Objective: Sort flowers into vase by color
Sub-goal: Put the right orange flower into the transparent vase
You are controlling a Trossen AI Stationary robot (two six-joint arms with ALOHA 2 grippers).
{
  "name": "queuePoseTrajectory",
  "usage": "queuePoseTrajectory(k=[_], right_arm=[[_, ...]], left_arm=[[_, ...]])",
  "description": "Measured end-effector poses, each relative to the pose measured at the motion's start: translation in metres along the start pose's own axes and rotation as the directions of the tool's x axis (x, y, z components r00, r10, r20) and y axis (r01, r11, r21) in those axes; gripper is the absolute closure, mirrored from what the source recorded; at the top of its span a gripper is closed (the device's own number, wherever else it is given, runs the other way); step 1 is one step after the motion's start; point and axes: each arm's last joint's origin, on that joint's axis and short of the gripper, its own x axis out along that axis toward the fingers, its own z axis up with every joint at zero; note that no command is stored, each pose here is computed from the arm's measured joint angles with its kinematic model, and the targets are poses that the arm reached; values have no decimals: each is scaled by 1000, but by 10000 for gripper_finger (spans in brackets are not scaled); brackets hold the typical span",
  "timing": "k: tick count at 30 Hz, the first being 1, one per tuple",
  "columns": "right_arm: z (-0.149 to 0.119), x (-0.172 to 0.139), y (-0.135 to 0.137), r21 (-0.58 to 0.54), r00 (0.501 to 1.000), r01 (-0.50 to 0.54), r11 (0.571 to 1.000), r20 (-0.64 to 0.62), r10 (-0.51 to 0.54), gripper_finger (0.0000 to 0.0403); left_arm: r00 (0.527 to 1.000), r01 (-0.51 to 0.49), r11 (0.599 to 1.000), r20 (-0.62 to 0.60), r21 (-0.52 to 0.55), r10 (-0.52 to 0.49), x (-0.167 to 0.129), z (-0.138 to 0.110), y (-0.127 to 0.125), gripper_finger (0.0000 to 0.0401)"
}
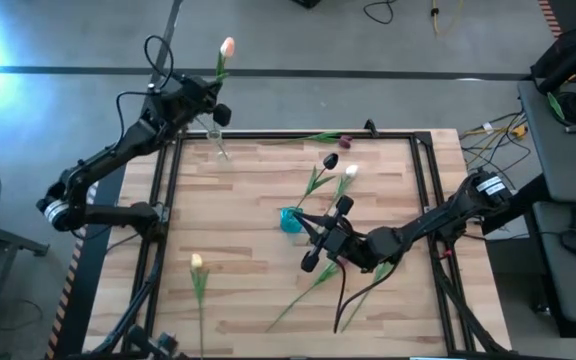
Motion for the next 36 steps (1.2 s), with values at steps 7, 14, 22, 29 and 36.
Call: queuePoseTrajectory(k=[7,14,22,29,36], right_arm=[[0,0,0,-3,1000,0,1000,-1,0,394],[0,0,0,-8,1000,-1,1000,0,1,394],[-1,0,1,-9,1000,-3,1000,0,3,394],[0,0,1,-6,1000,-9,1000,4,9,394],[0,0,1,-5,1000,-10,1000,5,10,394]], left_arm=[[1000,-9,1000,-14,8,9,14,-8,-1,400],[1000,-8,1000,-18,5,8,18,-22,-5,400],[998,-27,1000,63,-15,27,13,-54,-12,400],[998,-33,998,47,-50,35,9,-76,-16,395],[991,-129,989,25,-79,131,7,-77,-13,351]])
